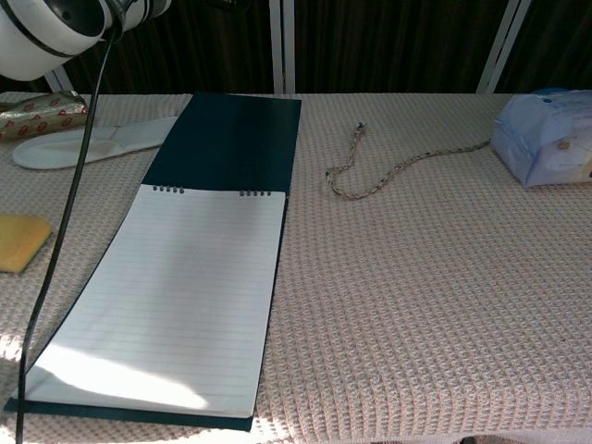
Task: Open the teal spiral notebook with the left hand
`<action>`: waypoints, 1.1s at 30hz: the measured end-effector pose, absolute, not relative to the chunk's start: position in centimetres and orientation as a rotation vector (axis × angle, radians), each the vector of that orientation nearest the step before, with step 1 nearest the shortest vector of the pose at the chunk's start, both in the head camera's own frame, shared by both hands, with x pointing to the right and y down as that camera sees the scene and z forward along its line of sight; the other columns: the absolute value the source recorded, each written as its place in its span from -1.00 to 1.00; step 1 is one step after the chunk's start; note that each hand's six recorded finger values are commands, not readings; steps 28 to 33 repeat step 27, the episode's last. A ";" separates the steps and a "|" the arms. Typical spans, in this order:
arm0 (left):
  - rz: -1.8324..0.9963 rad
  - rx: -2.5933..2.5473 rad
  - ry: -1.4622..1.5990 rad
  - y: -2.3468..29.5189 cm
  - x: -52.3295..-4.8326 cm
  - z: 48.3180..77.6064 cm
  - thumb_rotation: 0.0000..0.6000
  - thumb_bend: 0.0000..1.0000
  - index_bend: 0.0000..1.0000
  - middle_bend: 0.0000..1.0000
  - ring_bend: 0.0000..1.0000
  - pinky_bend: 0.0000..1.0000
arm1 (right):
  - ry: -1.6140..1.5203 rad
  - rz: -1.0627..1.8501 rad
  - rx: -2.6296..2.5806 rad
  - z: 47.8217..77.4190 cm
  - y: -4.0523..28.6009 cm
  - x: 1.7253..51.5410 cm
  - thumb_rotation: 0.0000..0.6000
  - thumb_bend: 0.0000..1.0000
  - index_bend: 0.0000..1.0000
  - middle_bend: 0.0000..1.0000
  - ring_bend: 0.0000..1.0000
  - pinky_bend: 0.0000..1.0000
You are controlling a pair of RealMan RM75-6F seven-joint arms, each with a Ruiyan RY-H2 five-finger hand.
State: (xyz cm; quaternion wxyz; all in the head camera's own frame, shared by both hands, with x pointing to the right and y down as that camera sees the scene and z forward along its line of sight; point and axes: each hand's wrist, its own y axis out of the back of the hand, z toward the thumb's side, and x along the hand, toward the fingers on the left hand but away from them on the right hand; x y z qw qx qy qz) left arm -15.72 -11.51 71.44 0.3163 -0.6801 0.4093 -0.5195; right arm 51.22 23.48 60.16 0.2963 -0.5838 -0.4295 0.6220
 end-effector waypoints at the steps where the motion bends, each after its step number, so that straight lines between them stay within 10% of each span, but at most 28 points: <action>1: -1.346 -1.787 1.073 -11.3 -15.7 71.2 -0.11 -0.43 -1.00 -1.00 -1.00 -0.81 | -1.143 1.651 -1.552 60.1 23.5 51.2 1.00 -0.38 -1.00 -1.00 -1.00 -1.00; 8: -1.154 -1.791 0.955 -6.6 -16.2 68.2 0.04 -0.44 -0.94 -0.97 -1.00 -0.81 | -1.164 1.608 -1.527 59.3 23.5 51.2 1.00 -0.39 -1.00 -1.00 -1.00 -1.00; 24: -1.421 -1.655 0.951 23.3 -38.1 62.0 -0.03 -0.45 -0.71 -0.85 -0.98 -0.81 | -1.160 1.502 -1.493 58.2 24.6 50.0 1.00 -0.41 -1.00 -1.00 -1.00 -1.00; 33: -1.427 -1.610 0.965 24.8 -39.8 61.2 -0.03 -0.45 -0.73 -0.85 -0.98 -0.81 | -1.140 1.495 -1.507 58.4 24.8 49.6 1.00 -0.42 -1.00 -1.00 -1.00 -1.00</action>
